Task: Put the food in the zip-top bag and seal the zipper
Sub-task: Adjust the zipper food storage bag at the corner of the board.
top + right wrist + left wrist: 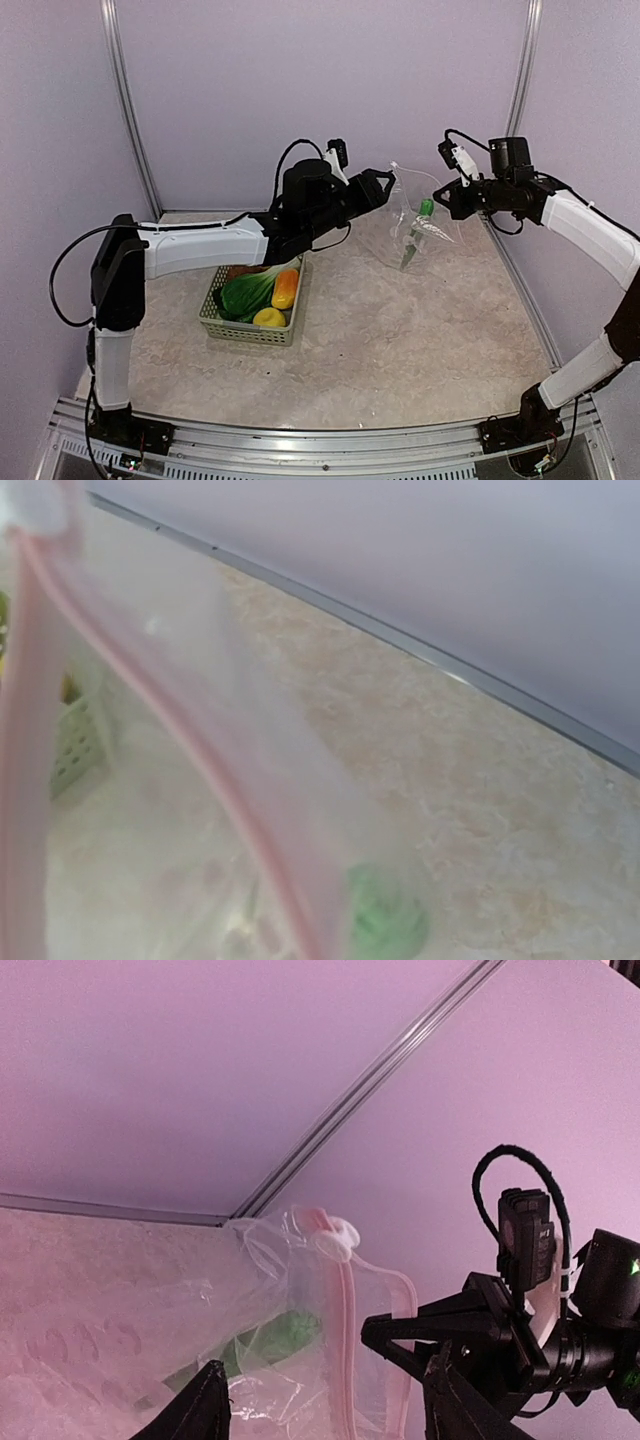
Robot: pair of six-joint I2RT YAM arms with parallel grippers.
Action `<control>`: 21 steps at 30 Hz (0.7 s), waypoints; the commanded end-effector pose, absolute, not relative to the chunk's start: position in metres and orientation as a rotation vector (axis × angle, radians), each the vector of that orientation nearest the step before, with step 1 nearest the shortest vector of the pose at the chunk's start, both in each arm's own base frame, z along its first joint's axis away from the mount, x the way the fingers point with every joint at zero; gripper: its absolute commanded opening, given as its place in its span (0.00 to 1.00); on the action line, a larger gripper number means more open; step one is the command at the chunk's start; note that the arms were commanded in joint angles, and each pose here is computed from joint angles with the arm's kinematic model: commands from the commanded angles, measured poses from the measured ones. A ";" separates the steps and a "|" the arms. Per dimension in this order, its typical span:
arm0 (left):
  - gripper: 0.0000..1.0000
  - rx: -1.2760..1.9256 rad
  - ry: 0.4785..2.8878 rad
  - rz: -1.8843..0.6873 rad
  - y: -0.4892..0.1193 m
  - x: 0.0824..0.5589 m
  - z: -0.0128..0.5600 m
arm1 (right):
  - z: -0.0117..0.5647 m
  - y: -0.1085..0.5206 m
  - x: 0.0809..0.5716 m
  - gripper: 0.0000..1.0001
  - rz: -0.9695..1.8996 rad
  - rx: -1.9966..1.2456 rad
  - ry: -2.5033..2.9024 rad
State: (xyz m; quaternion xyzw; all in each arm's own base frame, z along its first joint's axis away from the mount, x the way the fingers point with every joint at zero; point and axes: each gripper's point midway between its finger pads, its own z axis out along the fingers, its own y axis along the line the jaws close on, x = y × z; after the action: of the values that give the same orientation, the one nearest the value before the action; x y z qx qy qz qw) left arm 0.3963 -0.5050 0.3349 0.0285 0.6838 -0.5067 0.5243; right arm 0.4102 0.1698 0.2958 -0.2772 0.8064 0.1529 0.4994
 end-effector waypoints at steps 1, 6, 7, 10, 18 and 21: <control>0.62 0.198 1.759 -1.317 -0.540 0.365 0.298 | 0.294 0.178 0.418 0.00 0.320 -0.689 1.936; 0.65 0.240 1.778 -1.319 -0.555 0.356 0.304 | 0.295 0.182 0.421 0.00 0.256 -0.704 1.923; 0.64 0.186 1.818 -1.294 -0.553 0.362 0.300 | 0.295 0.184 0.421 0.00 0.253 -0.711 1.920; 0.58 -0.044 2.000 -1.224 -0.541 0.386 0.267 | 0.294 0.189 0.417 0.00 0.251 -0.727 1.913; 0.45 -0.078 2.089 -1.252 -0.550 0.406 0.234 | 0.279 0.200 0.411 0.00 0.252 -0.779 1.931; 0.19 -0.067 2.085 -1.262 -0.551 0.413 0.231 | 0.278 0.199 0.412 0.00 0.240 -0.772 1.936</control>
State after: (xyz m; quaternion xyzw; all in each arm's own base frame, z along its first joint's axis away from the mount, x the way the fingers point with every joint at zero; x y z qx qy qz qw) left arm 0.4114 -0.5453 0.2531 -0.0332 0.7863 -0.4959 0.3670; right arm 0.4101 0.1975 0.2859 -0.3165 0.7975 0.1093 0.5018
